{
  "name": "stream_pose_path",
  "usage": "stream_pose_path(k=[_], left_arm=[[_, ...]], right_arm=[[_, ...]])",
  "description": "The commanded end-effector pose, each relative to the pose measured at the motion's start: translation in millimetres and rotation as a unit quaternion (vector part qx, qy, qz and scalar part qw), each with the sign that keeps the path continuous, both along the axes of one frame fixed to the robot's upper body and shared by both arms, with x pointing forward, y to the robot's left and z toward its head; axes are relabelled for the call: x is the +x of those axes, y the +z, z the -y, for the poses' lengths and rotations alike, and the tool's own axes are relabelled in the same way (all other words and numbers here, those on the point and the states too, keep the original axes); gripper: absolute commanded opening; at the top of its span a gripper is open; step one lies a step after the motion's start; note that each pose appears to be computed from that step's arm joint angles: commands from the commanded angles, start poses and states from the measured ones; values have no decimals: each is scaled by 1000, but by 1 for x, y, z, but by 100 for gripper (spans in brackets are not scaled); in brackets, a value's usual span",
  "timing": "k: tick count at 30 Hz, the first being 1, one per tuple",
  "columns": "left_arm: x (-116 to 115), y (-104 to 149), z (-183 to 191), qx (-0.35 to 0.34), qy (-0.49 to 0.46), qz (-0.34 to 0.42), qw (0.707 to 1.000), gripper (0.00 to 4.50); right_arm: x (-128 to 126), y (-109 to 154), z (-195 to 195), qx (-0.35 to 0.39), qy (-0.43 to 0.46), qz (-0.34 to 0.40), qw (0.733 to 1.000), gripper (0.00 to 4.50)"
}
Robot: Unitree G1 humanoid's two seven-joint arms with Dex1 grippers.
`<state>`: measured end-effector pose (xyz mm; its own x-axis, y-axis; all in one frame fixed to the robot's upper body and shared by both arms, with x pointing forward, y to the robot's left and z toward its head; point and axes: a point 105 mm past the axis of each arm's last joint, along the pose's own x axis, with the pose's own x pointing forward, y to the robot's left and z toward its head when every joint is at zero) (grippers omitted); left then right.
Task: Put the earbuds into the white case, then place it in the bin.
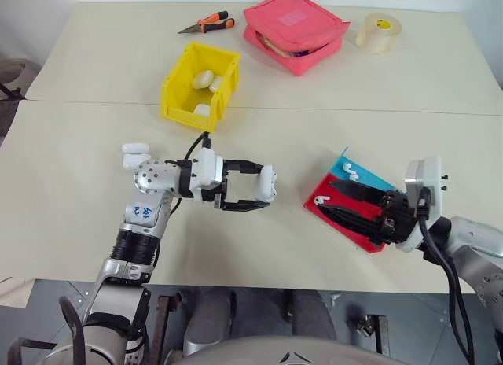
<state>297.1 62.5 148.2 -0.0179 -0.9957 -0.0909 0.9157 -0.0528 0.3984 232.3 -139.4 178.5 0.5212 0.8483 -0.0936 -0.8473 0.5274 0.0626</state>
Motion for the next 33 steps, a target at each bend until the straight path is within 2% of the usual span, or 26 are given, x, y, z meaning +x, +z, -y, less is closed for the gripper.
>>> stream_pose_path(k=[1, 5, 7, 11, 19, 21, 24, 27, 30, 33], left_arm=[[-1, 7, 15, 24, -12, 29, 999, 280], [-1, 7, 23, 21, -10, 20, 1000, 280], [-2, 6, 25, 24, -10, 17, 1000, 280], [-3, 8, 27, 12, -8, 16, 1000, 280], [-2, 19, 20, -36, 15, 8, 999, 280], [1, 24, 15, -53, 37, 25, 998, 280], [0, 22, 1, -65, 54, 18, 996, 280], [-1, 27, -17, -112, 84, -11, 990, 280], [-3, 37, -45, -200, 133, -19, 971, 280], [0, 25, -70, -197, 199, -51, 959, 280]], right_arm=[[7, 10, -27, -23, 39, 33, 998, 182], [18, 14, -51, -39, 66, 45, 996, 36], [22, 19, -60, -35, 73, 49, 996, 6], [22, 9, -63, -57, 82, 25, 995, 6], [12, -9, -25, -69, 47, -3, 996, 6], [9, -7, -18, -57, 39, 2, 998, 6], [10, 12, -1, -12, 3, 57, 998, 6], [4, 24, 7, 26, -15, 99, 995, 67], [-1, 29, 8, 26, -33, 158, 987, 166], [-6, 28, 3, 14, -30, 182, 983, 272]])
